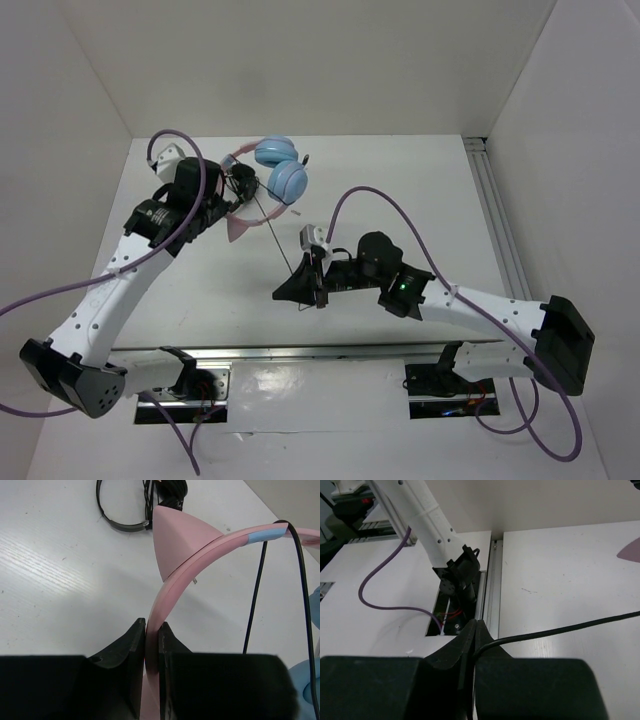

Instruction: Wrap the headphones

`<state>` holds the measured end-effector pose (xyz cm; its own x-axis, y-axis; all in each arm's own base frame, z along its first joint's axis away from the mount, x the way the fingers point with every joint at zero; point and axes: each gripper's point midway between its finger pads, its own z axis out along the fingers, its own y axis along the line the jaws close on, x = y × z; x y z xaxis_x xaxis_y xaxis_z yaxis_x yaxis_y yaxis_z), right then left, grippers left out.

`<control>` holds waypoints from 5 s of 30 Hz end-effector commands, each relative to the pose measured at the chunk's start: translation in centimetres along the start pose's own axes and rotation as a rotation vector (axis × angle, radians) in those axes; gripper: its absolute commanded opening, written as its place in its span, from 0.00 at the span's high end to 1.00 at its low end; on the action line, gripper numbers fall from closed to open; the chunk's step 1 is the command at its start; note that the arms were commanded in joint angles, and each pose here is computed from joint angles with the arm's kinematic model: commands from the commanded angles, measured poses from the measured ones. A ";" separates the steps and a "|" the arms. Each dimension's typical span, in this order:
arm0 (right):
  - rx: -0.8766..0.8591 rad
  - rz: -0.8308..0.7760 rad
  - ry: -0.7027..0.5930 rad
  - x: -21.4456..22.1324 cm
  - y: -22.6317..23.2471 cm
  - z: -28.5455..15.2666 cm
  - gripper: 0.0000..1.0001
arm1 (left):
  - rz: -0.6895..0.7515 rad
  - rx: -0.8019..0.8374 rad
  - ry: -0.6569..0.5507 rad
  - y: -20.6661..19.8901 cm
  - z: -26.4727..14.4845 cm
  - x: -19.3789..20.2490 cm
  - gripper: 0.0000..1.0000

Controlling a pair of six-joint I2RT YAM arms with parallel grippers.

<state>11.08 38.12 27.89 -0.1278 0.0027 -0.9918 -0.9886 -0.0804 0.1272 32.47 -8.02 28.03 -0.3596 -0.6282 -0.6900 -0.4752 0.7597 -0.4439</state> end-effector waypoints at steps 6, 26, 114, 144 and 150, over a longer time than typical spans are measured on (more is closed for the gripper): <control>-0.231 -0.055 -0.101 -4.1 5.8 0.3 0.85 | -0.116 -0.034 -0.164 0.0 2.1 -2.6 1.00; -0.215 -0.065 -0.074 -5.0 6.0 0.3 0.73 | -0.080 -0.076 -0.155 1.7 3.4 -1.5 1.00; 0.935 -0.453 -0.095 -13.9 -14.9 -15.0 0.96 | 0.846 1.148 -0.184 -7.6 -25.1 2.1 1.00; 0.427 -0.181 -0.342 -8.4 -9.9 -10.0 0.83 | 0.134 0.813 -0.178 -10.9 -20.4 -1.2 1.00; 0.396 -0.174 -0.400 -8.1 -8.8 -10.1 0.86 | 0.056 0.807 -0.195 -11.8 -19.3 -0.7 1.00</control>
<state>22.87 28.95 31.68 0.0321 0.2649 -0.9638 -0.9242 0.3751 0.0723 22.23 -19.86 39.34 -0.2847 -0.3548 -0.8905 0.2912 0.8531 -0.4330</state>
